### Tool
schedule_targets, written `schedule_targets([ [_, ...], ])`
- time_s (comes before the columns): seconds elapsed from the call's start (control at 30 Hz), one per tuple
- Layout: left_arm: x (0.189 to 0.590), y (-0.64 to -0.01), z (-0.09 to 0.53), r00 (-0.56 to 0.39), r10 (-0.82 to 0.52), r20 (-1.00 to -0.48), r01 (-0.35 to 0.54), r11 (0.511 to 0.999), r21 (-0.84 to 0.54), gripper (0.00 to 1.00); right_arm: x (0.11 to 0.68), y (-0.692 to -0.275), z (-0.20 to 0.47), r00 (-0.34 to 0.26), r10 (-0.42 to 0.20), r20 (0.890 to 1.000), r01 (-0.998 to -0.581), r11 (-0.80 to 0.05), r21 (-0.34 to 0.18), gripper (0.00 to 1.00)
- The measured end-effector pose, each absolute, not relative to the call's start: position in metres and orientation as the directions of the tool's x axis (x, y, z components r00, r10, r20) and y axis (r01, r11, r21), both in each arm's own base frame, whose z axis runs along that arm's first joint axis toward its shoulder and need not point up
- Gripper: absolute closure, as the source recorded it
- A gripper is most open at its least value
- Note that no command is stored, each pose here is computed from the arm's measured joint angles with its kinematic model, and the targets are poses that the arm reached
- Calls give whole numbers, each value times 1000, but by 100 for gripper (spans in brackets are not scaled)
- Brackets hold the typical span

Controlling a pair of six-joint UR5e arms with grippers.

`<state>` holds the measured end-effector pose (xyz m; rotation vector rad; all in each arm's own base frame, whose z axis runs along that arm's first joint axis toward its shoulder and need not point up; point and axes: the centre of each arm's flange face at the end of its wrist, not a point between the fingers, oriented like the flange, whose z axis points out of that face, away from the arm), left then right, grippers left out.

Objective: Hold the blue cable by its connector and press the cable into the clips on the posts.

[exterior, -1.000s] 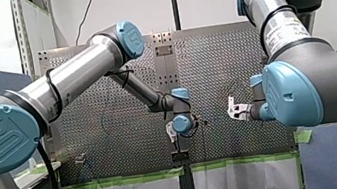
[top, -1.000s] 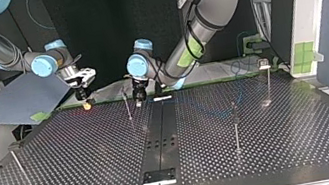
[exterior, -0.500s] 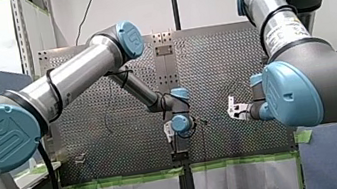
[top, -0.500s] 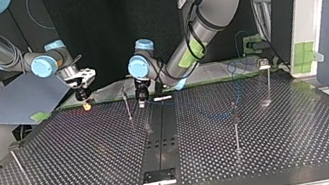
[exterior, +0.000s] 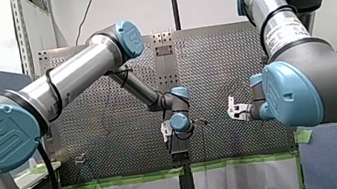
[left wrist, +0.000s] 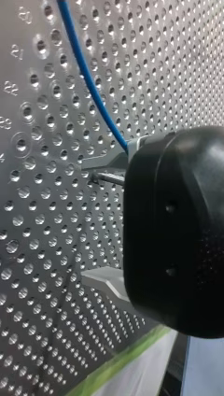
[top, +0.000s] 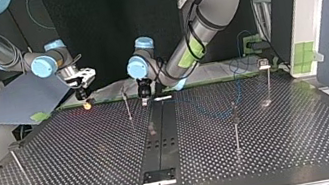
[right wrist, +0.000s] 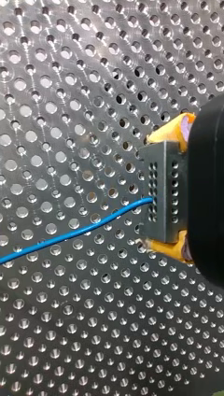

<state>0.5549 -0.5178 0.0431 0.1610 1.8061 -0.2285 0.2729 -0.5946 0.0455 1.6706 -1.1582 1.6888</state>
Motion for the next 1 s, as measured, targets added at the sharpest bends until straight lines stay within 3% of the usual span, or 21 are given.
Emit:
schedule_targets([
  [0.33, 547, -530, 95, -220, -24, -975, 261, 962, -83, 1, 271, -595, 45, -128, -217, 968, -828, -514, -225, 100],
  [0.73, 485, -577, 102, -243, 3, -970, 317, 945, -76, 1, 270, -593, 44, -118, -231, 966, -831, -509, -223, 100],
  [1.0, 488, -566, 100, -248, 16, -969, 257, 965, -50, 1, 269, -593, 44, -118, -232, 966, -831, -509, -224, 100],
])
